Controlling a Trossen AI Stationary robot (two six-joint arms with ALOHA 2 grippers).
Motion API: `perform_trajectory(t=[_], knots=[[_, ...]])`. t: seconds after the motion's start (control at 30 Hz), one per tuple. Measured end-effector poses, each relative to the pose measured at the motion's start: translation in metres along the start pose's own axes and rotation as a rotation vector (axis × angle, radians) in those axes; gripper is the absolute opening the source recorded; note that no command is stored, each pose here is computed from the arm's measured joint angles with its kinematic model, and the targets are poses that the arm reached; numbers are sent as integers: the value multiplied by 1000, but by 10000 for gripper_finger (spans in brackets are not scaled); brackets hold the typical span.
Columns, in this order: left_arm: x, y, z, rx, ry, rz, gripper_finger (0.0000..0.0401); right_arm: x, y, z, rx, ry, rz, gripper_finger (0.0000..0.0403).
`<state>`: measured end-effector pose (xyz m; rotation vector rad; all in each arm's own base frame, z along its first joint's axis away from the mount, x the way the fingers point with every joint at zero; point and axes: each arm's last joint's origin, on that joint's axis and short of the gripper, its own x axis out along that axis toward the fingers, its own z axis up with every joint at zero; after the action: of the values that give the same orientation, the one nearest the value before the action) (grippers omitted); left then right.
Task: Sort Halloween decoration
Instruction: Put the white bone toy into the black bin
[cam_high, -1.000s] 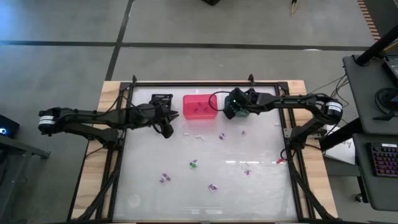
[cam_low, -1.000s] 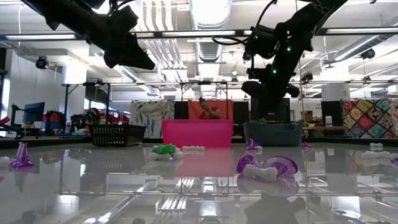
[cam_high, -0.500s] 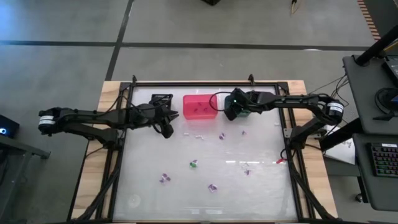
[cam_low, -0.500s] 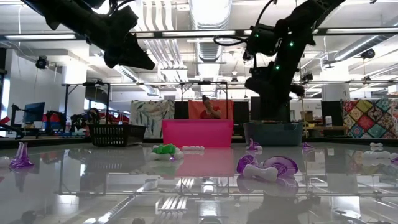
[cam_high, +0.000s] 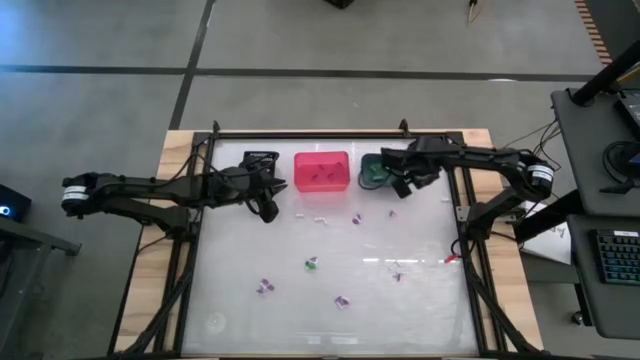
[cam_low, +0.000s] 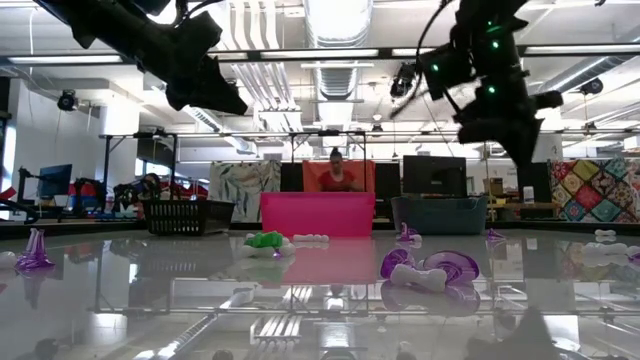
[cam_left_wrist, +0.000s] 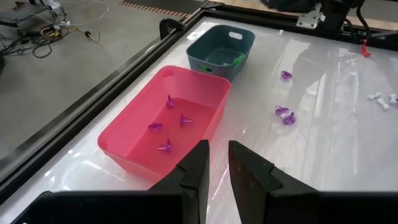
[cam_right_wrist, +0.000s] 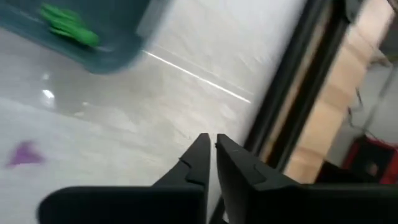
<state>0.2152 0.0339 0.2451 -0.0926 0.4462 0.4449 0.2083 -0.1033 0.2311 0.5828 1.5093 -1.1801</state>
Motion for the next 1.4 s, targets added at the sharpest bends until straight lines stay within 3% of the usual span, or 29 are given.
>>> perform_trajectory(t=[0.53, 0.8, 1.07, 1.4], knots=[[0, 0, 0, 11, 4, 1, 43, 67, -8, -42, 270, 130, -235, 9], [0, 0, 0, 6, 4, 1, 43, 89, -3, -46, 350, 53, -194, 9], [0, 0, 0, 4, 4, 1, 43, 104, -6, -55, 436, 27, -234, 9], [0, 0, 0, 5, 4, 1, 43, 122, -4, -63, 466, -1, -187, 9]])
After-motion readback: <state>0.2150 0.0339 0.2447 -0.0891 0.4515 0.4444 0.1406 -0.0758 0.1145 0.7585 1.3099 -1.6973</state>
